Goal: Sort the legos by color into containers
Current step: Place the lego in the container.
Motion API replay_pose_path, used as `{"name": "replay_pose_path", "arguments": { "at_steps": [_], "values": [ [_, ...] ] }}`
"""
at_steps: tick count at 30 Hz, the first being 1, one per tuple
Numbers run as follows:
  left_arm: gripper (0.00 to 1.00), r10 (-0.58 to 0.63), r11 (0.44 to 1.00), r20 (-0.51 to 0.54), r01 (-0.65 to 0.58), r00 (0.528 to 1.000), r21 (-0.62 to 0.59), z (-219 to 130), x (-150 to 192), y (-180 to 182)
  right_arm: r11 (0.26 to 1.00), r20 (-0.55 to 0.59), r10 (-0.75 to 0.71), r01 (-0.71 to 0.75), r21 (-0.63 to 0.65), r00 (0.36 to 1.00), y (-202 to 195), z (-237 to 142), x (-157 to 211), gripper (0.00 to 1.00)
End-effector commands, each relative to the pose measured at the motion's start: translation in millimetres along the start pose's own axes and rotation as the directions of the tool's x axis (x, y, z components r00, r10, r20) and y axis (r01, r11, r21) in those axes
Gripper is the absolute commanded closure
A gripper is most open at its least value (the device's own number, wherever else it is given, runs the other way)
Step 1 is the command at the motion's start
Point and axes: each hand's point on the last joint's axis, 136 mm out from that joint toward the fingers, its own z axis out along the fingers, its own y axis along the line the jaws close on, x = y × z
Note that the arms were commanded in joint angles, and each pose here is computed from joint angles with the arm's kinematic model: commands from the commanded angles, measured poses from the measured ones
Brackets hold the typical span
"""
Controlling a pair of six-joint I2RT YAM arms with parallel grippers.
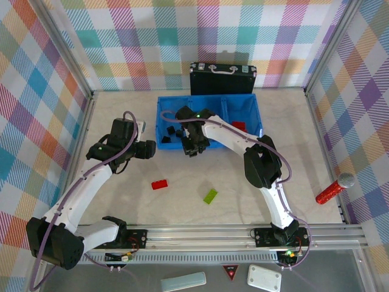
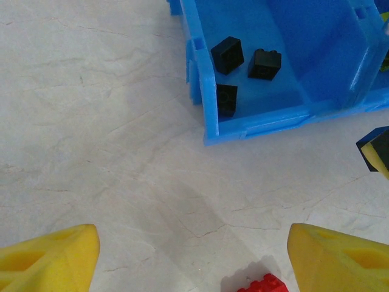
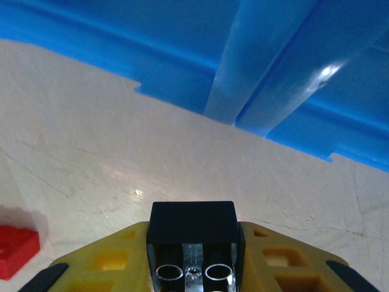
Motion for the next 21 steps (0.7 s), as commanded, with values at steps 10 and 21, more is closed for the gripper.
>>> {"name": "replay_pose_path", "arguments": {
  "at_steps": [10, 21],
  "values": [
    [0.19, 0.0, 1.0, 0.042, 0.001, 0.999, -0.014, -11, -9, 6, 0.981, 0.133, 0.159, -0.142, -0.129, 0.978, 31, -12, -51, 0.7],
    [0.19, -0.003, 1.0, 0.043, 0.003, 0.999, -0.013, -11, -9, 6, 0.98, 0.167, 0.179, -0.162, -0.115, 0.97, 39, 2, -81, 0.69]
  ]
}}
